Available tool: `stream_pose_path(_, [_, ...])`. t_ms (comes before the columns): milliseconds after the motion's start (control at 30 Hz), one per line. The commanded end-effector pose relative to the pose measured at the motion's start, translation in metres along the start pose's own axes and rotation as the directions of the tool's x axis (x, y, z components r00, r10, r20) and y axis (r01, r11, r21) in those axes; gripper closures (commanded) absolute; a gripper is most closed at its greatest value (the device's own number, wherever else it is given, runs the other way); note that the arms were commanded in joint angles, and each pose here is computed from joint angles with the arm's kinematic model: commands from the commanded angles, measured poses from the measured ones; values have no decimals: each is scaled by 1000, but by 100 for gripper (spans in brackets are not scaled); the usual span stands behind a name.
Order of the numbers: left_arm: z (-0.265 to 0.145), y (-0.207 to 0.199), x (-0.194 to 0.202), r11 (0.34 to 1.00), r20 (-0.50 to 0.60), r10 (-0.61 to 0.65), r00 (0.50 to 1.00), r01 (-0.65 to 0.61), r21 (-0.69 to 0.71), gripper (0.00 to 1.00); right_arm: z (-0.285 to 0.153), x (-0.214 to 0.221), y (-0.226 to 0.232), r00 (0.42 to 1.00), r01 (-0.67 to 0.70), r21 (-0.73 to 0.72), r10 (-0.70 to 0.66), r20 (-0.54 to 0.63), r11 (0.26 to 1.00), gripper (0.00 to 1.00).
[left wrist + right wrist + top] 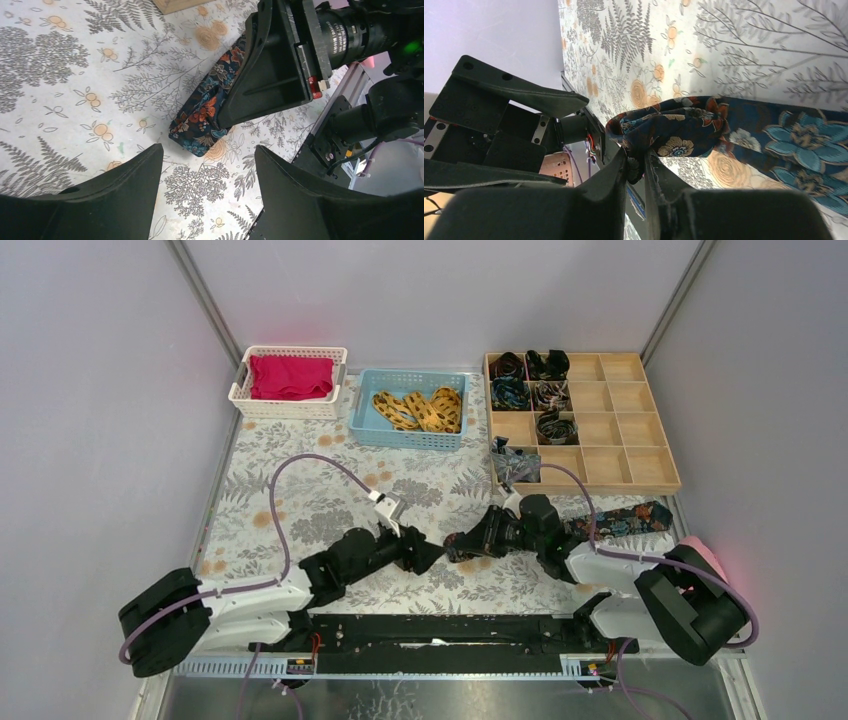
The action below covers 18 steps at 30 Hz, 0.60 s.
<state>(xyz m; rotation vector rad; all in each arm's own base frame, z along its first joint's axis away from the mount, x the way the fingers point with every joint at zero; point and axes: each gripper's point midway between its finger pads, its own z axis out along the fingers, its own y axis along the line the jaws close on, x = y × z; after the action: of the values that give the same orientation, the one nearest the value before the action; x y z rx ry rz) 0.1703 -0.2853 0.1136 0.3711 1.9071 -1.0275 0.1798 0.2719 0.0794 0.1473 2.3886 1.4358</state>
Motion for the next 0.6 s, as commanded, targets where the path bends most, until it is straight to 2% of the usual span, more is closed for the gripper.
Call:
stream_pose_path(0, [11, -27, -20, 996, 64, 34, 997, -39, 83, 25, -10, -4, 11, 1000, -10, -104, 12, 23, 995, 86])
stream_pose_path(267, [27, -37, -9, 995, 30, 70, 997, -72, 73, 27, -18, -8, -12, 997, -27, -43, 30, 69, 999, 86])
stream_pose_path(467, [39, -39, 2, 995, -9, 75, 997, -74, 74, 48, -28, -14, -40, 992, -15, 104, 2, 123, 994, 85])
stream_pose_path(567, [46, -42, 5, 993, -22, 84, 996, -82, 82, 51, -33, -11, -57, 995, -9, 206, -12, 103, 979, 83])
